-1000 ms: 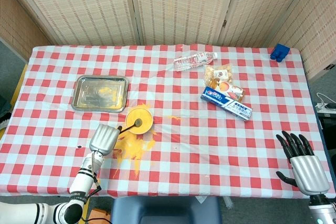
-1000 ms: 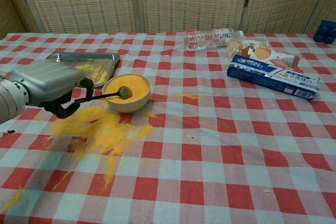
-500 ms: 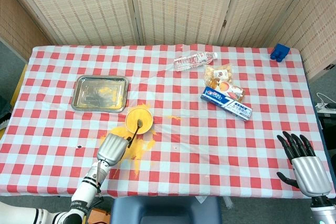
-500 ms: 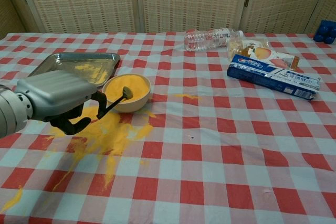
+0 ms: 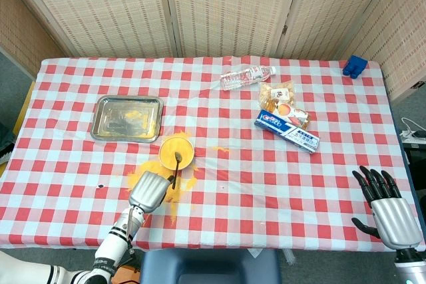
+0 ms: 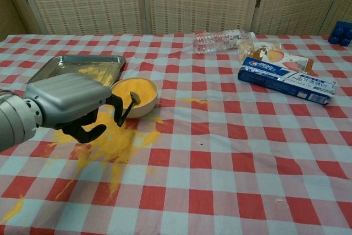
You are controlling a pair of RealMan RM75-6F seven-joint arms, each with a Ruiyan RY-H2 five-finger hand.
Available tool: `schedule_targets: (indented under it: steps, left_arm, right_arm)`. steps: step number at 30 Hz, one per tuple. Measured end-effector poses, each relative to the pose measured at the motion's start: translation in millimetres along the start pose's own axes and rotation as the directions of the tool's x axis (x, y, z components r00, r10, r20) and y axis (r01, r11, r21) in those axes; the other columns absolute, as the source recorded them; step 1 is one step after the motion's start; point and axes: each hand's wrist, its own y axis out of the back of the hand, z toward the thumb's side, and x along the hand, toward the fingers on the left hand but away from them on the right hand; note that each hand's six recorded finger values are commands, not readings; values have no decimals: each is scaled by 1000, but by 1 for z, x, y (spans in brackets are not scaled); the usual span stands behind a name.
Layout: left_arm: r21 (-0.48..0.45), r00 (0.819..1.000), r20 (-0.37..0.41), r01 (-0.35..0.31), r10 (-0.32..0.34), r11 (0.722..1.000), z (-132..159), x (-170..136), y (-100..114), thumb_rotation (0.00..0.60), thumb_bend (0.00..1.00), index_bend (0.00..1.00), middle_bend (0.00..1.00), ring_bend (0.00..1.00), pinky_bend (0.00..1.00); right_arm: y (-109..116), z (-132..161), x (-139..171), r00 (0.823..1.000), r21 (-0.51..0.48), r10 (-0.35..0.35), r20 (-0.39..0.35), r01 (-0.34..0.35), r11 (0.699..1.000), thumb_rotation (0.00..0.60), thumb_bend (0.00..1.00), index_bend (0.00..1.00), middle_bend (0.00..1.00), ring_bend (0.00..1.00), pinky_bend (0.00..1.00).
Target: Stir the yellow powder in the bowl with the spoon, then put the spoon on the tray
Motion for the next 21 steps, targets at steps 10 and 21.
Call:
schedule_targets:
  steps: [10,21]
  left_arm:
    - [71,962,50,-271,268,960,-11,-27,-1,600,440,268,819,959,1000]
    - [152,871,160,-486,464,861,-11,-27,-54,600,440,263,973,1000,1000]
  right_arm:
    - [0,3,3,1000,1,-3,-11,3,1000,600,46,0,0,0,0]
    - [2,9,11,999,-12,-6,-47,5,1000,600,46,0,0,0,0]
